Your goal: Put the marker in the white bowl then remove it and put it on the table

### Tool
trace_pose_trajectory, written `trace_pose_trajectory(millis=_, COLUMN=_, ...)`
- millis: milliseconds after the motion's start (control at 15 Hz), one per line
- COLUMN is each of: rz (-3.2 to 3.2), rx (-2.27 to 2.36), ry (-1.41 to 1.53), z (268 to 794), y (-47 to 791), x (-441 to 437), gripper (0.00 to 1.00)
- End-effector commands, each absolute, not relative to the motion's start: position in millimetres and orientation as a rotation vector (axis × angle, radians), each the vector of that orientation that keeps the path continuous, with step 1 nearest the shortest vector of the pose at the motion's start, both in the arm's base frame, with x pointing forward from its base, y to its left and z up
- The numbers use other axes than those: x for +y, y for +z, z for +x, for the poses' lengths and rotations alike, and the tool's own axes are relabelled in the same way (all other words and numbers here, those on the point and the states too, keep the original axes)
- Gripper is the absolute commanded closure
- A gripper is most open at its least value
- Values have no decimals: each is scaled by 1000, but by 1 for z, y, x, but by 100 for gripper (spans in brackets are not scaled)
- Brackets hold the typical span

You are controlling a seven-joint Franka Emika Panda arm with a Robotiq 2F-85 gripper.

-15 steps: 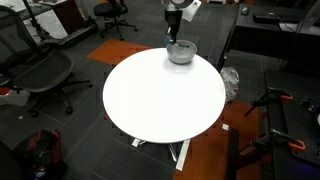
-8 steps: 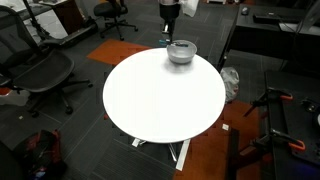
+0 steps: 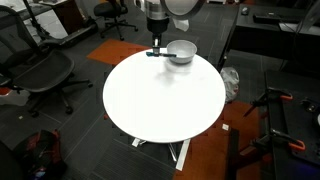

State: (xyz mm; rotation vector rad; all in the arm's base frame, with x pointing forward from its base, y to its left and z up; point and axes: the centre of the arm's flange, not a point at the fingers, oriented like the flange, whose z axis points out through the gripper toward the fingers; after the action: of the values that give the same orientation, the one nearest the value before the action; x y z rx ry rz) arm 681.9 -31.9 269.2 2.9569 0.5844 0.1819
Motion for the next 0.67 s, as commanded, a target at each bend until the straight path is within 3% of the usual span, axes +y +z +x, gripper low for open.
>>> trace_pose_trajectory(millis=0, rz=2919, rx=703, ry=230, z=707, y=254, x=-22, gripper=95)
trace_pose_trajectory(millis=600, rz=2904, rx=795, ry=248, z=756, y=216, x=-22, gripper=95)
